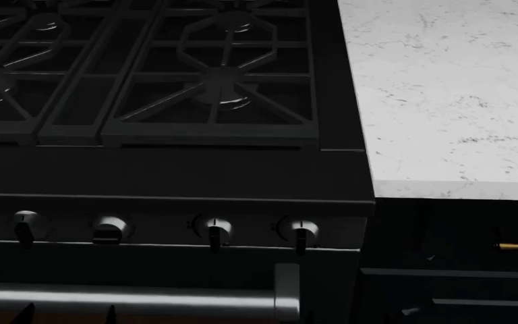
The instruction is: Press the stop button on the microwave
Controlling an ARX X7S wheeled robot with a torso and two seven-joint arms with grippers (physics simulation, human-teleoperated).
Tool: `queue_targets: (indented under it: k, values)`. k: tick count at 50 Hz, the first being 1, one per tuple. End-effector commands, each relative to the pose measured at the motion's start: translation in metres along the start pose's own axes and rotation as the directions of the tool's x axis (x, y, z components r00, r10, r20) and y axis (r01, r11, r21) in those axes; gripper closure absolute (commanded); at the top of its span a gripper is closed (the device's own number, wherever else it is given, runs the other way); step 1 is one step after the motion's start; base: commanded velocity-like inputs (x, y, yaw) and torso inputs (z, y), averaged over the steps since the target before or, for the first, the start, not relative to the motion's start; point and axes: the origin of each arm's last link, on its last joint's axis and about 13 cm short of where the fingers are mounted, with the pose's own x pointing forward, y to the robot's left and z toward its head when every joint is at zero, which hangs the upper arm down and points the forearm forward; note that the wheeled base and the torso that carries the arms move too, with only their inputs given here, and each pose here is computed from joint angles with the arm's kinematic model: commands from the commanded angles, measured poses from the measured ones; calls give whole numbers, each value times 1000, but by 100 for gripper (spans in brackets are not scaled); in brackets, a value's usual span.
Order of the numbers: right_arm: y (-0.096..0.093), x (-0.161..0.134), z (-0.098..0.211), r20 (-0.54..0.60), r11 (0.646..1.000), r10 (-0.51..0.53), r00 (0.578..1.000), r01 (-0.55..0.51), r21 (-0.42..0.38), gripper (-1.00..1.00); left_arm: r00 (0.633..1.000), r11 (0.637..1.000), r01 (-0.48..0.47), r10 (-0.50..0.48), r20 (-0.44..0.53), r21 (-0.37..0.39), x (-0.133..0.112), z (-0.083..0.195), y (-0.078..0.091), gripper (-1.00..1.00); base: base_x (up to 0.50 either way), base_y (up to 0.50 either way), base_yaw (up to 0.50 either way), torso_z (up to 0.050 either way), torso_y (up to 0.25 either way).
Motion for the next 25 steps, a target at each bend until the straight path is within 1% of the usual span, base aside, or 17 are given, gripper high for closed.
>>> queue_targets:
  k: [1, 6, 11, 15, 17, 18, 19, 21, 23, 24, 25]
  values:
    - [0, 0, 1, 0, 1000, 0, 1000, 0, 0, -100, 1000, 1000, 0, 0, 0, 0, 1, -2, 0, -100, 0, 0, 0, 0, 0]
    - [2, 2, 0, -5, 1000, -1, 1000, 1, 2, -100, 1000, 1000, 21, -21, 17, 0, 1, 6, -4, -100, 0, 0, 0, 0, 0]
    - [2, 2, -2, -16, 1000, -5, 1000, 5, 1, -100, 1000, 1000, 25, -25, 16, 1, 1, 5, -5, -100, 0, 0, 0, 0, 0]
    - [1, 2, 3, -5, 1000, -12, 1000, 12, -4, -100, 1000, 1000, 19, -19, -9, 10, 2, -1, -2, -100, 0, 0, 0, 0, 0]
    - [1, 1, 11, 18, 1000, -13, 1000, 13, -5, -100, 999, 1000, 11, -10, -46, 23, -1, -7, 2, -100, 0, 0, 0, 0, 0]
    - [1, 1, 16, 33, 1000, -15, 999, 15, -7, -100, 999, 1000, -3, 3, -54, 1, -2, -8, 5, -100, 0, 0, 0, 0, 0]
    - [1, 2, 22, 47, 1000, -20, 999, 21, -2, -100, 998, 1000, -12, 13, -61, 2, -4, -9, 7, -100, 0, 0, 0, 0, 0]
    - [-1, 3, 34, 79, 1000, -31, 996, 31, 1, -100, 996, 999, -25, 27, -90, 31, -7, -15, 11, -100, 0, 0, 0, 0, 0]
    - [-2, 4, 47, 120, 999, -39, 992, 40, -3, -100, 990, 998, -45, 49, -132, 36, -11, -25, 16, -100, 0, 0, 0, 0, 0]
    - [-3, 5, 52, 129, 999, -40, 991, 40, -2, -100, 982, 996, -28, 43, -185, 80, -13, -34, 18, -100, 0, 0, 0, 0, 0]
    - [-3, 6, 56, 141, 999, -44, 989, 44, 1, -100, 977, 997, -49, 61, -205, 60, -15, -42, 20, -100, 0, 0, 0, 0, 0]
